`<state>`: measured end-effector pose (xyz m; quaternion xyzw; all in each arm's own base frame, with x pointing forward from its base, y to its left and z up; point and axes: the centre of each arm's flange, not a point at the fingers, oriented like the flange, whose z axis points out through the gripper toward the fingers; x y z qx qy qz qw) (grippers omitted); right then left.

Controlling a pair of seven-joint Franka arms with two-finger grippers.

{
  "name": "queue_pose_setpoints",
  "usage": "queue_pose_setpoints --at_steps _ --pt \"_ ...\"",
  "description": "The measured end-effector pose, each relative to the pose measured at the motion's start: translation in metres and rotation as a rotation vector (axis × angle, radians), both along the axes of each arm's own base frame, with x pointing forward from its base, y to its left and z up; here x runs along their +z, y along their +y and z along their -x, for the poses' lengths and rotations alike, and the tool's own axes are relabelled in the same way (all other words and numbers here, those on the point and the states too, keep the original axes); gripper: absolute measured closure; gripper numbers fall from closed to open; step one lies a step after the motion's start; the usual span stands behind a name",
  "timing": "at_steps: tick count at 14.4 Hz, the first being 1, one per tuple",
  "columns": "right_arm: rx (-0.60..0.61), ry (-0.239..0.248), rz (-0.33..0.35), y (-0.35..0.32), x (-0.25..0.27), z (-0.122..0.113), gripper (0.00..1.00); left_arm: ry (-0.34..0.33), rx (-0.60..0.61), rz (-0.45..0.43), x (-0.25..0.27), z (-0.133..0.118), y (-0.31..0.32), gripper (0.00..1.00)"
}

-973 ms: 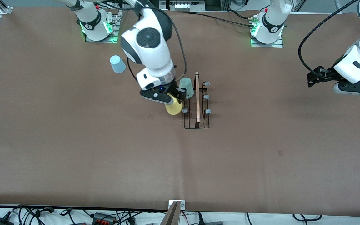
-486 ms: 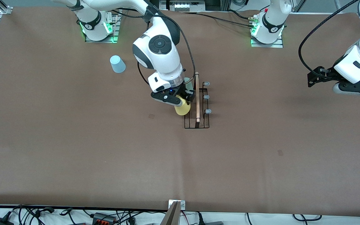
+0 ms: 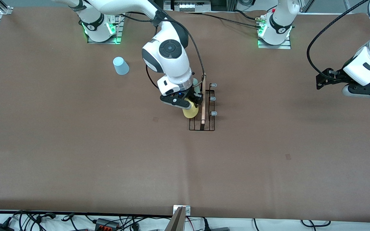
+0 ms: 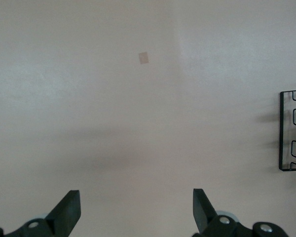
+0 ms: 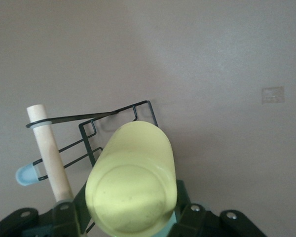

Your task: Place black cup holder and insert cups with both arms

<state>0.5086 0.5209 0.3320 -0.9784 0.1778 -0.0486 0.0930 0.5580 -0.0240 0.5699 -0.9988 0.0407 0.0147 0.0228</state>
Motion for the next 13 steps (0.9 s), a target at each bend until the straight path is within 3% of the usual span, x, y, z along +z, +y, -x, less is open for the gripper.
queue_pose_setpoints --at_steps 7,11,13 --pt "-0.004 -0.003 0.016 -0.004 -0.013 -0.005 0.32 0.000 0.000 0.000 0.000 0.000 0.000 0.00" --pt "-0.005 -0.007 0.020 -0.005 -0.014 -0.007 0.01 0.000 0.000 0.000 0.000 0.000 0.000 0.00" --pt "-0.006 -0.016 0.023 -0.008 -0.013 -0.010 0.00 0.000 0.000 0.000 0.000 0.000 0.000 0.00"
